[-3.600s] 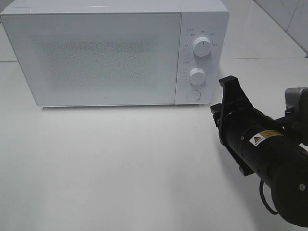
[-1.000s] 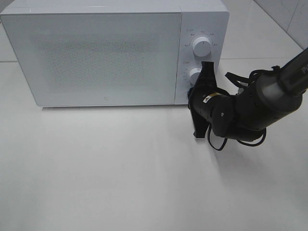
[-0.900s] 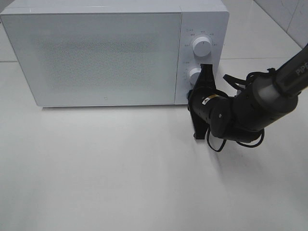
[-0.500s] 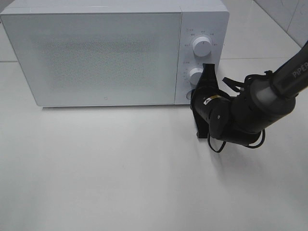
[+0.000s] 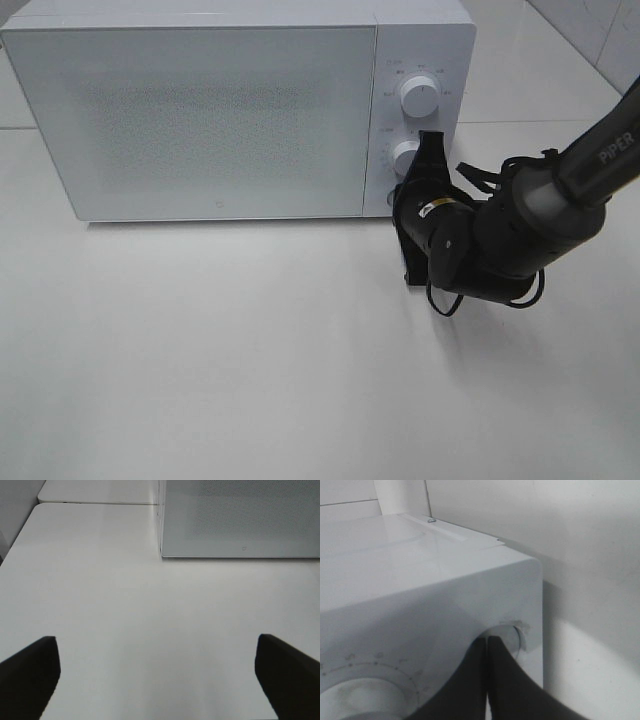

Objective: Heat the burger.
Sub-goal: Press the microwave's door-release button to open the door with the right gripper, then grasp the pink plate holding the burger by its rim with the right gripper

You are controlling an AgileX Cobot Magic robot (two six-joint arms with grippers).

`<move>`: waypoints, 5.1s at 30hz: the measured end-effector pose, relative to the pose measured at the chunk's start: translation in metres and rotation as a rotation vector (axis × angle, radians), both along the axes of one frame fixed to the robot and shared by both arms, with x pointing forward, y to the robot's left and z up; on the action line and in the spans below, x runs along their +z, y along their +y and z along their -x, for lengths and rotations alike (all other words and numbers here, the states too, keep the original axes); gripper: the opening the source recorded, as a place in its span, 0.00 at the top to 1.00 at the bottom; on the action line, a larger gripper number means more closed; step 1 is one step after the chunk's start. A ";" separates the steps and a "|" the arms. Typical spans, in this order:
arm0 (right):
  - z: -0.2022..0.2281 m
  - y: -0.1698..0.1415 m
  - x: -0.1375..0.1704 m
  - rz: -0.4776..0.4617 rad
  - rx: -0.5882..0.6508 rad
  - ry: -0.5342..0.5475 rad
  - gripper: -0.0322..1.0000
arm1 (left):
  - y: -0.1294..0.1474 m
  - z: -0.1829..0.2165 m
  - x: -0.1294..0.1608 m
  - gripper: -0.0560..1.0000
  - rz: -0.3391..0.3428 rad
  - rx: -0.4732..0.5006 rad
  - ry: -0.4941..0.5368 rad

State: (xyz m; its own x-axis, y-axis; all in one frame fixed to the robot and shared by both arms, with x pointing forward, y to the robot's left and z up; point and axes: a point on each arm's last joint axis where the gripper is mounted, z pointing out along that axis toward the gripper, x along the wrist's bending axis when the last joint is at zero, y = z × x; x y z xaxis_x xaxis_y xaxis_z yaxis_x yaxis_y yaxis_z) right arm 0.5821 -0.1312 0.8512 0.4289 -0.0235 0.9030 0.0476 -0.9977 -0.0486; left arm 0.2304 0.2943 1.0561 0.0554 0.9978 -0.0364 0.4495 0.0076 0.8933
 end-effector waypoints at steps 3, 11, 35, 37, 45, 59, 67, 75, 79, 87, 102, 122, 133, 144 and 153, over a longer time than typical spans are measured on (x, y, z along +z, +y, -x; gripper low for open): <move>-0.002 0.002 0.000 -0.006 -0.023 0.001 0.96 | 0.000 0.000 0.000 0.02 0.000 0.000 0.000; -0.010 0.008 -0.007 0.030 -0.038 0.008 0.96 | 0.000 0.000 0.000 0.02 0.000 0.000 0.000; -0.003 0.002 0.000 0.061 0.014 0.006 0.96 | 0.000 0.000 0.000 0.02 0.000 0.000 0.000; 0.001 0.001 0.002 0.058 0.022 0.014 0.96 | 0.000 0.000 0.000 0.02 0.000 0.000 0.000; 0.015 -0.006 0.017 0.042 0.045 0.020 0.96 | 0.000 0.000 0.000 0.02 0.000 0.000 0.000; 0.051 -0.012 0.038 0.130 0.251 0.130 0.96 | 0.000 0.000 0.000 0.02 0.000 0.000 0.000; 0.071 -0.011 0.059 0.352 0.512 0.148 0.96 | 0.000 0.000 0.000 0.02 0.000 0.000 0.000; 0.082 -0.011 0.074 0.526 0.705 0.147 0.96 | 0.000 0.000 0.000 0.02 0.000 0.000 0.000; 0.088 -0.012 0.081 0.618 0.797 0.146 0.95 | 0.000 0.000 0.000 0.02 0.000 0.000 0.000; 0.099 -0.013 0.096 0.802 1.014 0.175 0.94 | 0.000 0.000 0.000 0.02 0.000 0.000 0.000; 0.095 -0.004 0.129 1.202 1.516 0.114 0.92 | 0.000 0.000 0.000 0.02 0.000 0.000 0.000; 0.093 -0.004 0.149 1.883 2.231 -0.382 0.89 | 0.000 0.000 0.000 0.02 0.000 0.000 0.000; 0.084 -0.007 0.152 2.329 2.320 -0.487 0.75 | 0.000 0.000 0.000 0.02 0.000 0.000 0.000; 0.076 0.005 0.159 2.504 2.135 -0.594 0.17 | 0.000 0.000 0.000 0.02 0.000 0.000 0.000; 0.065 0.020 0.157 2.496 2.106 -0.592 0.09 | 0.000 0.000 0.000 0.02 -0.001 0.000 0.000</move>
State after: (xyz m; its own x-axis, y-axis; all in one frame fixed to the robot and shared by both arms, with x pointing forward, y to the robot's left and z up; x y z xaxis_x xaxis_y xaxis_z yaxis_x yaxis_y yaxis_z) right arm 0.5174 -0.1111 1.0081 -0.7762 -0.2351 -0.5851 -0.3265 0.9437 0.0540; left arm 0.2304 0.2943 1.0561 0.0558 0.9978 -0.0355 0.4494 0.0066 0.8933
